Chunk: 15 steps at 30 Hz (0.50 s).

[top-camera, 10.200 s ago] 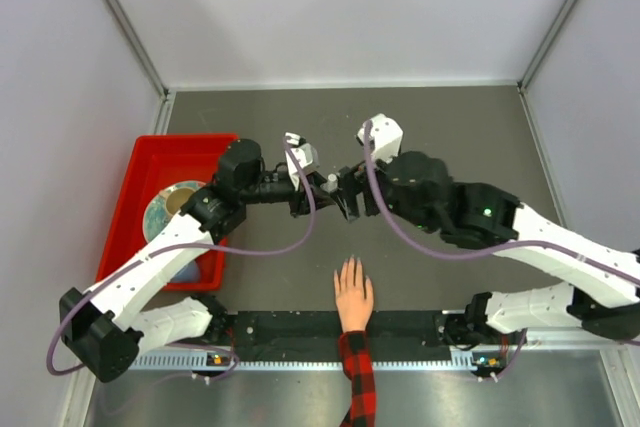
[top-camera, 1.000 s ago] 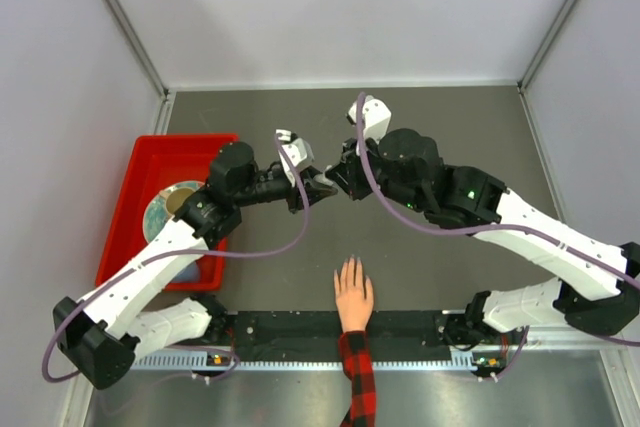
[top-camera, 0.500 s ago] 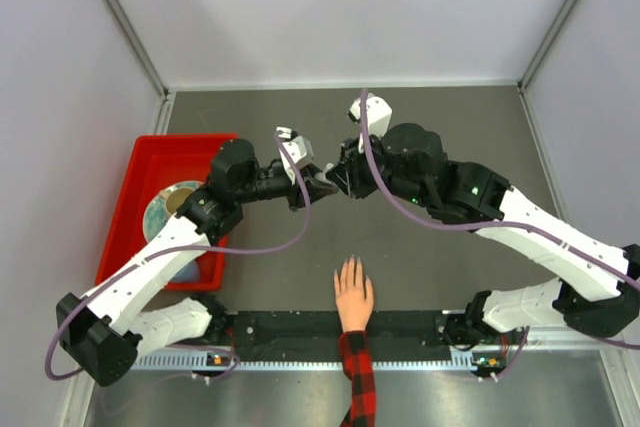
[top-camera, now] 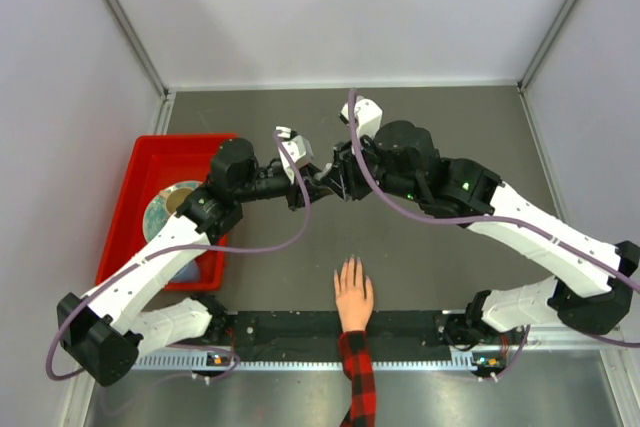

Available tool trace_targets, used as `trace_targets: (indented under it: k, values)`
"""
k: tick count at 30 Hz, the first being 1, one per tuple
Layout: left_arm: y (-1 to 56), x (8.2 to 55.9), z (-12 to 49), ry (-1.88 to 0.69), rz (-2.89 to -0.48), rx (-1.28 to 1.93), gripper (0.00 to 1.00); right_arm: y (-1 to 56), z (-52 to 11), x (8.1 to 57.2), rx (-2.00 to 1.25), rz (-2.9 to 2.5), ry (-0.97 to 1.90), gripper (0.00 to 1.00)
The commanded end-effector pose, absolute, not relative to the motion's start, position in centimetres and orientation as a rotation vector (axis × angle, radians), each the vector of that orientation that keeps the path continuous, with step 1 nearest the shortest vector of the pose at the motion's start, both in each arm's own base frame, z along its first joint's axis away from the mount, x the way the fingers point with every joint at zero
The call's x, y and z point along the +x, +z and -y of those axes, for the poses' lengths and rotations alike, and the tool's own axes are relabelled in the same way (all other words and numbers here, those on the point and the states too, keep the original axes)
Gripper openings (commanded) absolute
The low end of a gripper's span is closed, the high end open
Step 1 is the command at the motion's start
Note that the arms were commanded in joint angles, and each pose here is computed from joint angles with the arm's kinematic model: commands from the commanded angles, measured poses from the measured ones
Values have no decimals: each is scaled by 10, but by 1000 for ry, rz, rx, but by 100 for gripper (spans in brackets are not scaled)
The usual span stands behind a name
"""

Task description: Paint the nails

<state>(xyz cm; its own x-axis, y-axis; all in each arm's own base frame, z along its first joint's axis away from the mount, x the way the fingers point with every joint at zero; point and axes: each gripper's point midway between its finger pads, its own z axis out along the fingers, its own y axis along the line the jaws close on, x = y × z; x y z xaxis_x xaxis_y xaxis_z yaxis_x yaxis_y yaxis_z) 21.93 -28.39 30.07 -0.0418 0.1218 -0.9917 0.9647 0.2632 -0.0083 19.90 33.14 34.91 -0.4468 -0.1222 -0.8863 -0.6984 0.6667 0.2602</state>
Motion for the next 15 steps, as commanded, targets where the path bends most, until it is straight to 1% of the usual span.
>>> trace_targets:
  k: [1,4,5,6,9,15]
  values:
    - [324,214,289,-992,-1332,1110,0,378,-334,210,-593,-1873,799,29]
    - [325,213,289,-999,-1326,1116,0,378,-331,216,-581,-1871,777,29]
    - [324,213,289,-998,-1327,1117,0,378,-330,217,-581,-1870,770,30]
    - [325,212,289,-999,-1325,1118,0,378,-328,219,-571,-1869,756,34]
    - [325,210,290,-1014,-1321,1127,0,380,-325,221,-567,-1865,748,37]
    - [324,208,291,-1027,-1318,1138,0,378,-332,217,-598,-1863,789,34]
